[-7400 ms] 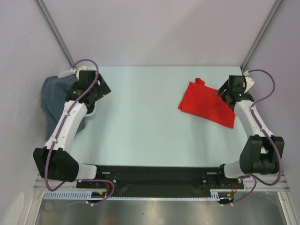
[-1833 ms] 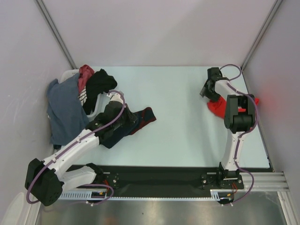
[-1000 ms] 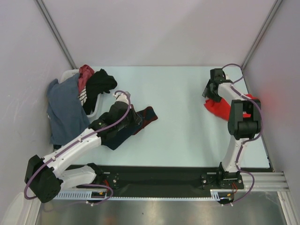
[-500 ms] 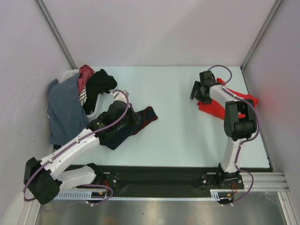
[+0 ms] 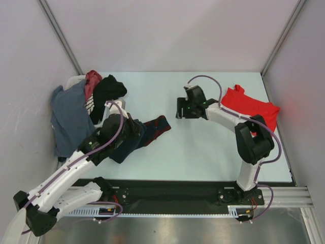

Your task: Fold and stack the tank tops

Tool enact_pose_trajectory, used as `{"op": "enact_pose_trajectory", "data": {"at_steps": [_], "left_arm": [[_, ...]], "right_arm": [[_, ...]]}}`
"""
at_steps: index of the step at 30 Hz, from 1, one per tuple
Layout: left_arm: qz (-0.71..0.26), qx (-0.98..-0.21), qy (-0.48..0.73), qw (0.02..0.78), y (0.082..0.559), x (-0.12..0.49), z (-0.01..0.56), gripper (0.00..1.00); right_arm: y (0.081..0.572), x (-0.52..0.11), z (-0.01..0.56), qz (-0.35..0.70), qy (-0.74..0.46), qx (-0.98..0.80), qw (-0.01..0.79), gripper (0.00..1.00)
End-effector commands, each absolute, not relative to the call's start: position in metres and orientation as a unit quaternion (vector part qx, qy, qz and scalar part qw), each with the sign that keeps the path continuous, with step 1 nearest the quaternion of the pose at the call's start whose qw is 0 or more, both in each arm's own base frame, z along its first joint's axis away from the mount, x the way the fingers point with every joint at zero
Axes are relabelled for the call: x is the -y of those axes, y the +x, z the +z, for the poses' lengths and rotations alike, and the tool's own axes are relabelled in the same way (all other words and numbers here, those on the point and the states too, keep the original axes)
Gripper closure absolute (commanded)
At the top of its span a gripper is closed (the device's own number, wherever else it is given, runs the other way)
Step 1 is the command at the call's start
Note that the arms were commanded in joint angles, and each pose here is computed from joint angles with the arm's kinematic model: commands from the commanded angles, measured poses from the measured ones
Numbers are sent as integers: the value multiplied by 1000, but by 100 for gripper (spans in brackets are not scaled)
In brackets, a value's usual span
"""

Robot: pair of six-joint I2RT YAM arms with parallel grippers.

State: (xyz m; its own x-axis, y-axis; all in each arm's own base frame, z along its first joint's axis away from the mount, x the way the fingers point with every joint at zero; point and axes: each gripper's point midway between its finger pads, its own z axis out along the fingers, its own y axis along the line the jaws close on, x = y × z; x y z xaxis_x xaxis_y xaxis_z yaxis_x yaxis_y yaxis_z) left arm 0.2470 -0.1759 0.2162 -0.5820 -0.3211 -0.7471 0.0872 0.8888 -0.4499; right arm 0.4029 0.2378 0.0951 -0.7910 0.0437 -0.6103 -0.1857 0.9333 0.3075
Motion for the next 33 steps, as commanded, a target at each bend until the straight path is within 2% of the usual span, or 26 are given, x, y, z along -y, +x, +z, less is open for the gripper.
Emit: {"op": "enact_pose_trajectory", "data": {"at_steps": [1, 4, 8, 11, 14, 15, 17, 18, 19, 24, 33], "left_arm": [[-210, -853, -100, 466, 242, 159, 217, 100], [-180, -862, -114, 460, 238, 145, 205, 100], [-145, -870, -131, 453, 235, 129, 191, 100], [-134, -872, -141, 450, 233, 121, 186, 100], [-138, -868, -144, 454, 231, 118, 188, 100], [-141, -866, -143, 459, 231, 117, 191, 100], [-142, -863, -140, 464, 231, 116, 195, 100], [-143, -862, -137, 466, 232, 117, 197, 100], [-148, -861, -134, 468, 232, 118, 200, 100], [-165, -860, -113, 470, 234, 127, 203, 100], [-207, -863, -89, 453, 233, 149, 185, 100]], "right_arm": [[401, -276, 94, 190, -78, -924, 323, 31], [392, -303, 79, 176, -100, -930, 307, 31], [388, -323, 62, 145, -109, -936, 300, 36], [383, -332, 47, 121, -117, -943, 288, 48], [370, -331, 36, 99, -127, -949, 273, 52], [366, -329, 33, 92, -126, -950, 271, 62], [362, -321, 33, 83, -120, -951, 272, 74], [355, -312, 24, 77, -117, -955, 263, 92], [351, -305, 21, 71, -112, -957, 260, 100], [332, -261, 33, 63, -69, -955, 281, 100], [275, -164, 37, 24, 17, -962, 270, 100]]}}
